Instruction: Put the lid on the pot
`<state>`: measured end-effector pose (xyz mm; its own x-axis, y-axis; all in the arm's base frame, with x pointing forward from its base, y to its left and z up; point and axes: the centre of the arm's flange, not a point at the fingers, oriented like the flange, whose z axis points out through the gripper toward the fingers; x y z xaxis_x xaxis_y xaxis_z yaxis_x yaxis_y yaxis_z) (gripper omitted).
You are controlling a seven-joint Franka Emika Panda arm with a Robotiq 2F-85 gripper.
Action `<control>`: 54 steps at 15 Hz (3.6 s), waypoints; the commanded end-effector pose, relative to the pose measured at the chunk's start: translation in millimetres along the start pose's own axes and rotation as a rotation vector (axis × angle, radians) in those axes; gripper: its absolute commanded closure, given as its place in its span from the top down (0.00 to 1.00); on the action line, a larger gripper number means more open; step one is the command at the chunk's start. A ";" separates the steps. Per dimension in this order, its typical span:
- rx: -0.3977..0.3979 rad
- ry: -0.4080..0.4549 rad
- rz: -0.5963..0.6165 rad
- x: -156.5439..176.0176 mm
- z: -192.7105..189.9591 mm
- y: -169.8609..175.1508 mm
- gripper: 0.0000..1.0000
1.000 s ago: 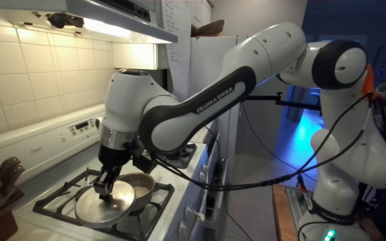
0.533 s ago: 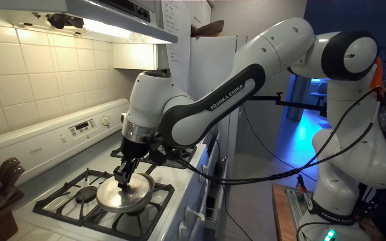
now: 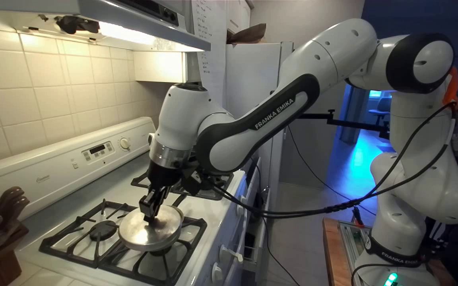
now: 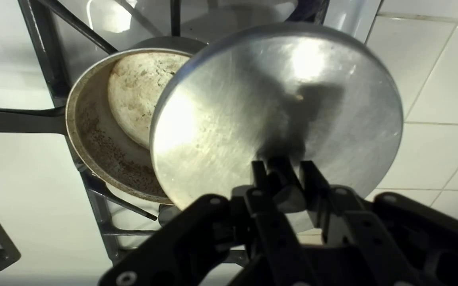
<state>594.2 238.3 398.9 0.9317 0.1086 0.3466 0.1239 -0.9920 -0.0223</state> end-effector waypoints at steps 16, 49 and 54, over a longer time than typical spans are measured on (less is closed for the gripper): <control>0.016 0.002 0.100 25.8 24.4 53.2 0.06; 0.028 -0.004 0.180 15.2 40.5 78.6 0.06; 0.023 -0.011 0.189 13.0 43.4 83.5 0.06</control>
<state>634.7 163.8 362.9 0.9405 -0.0649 0.3335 -0.0378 -0.9955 -0.0872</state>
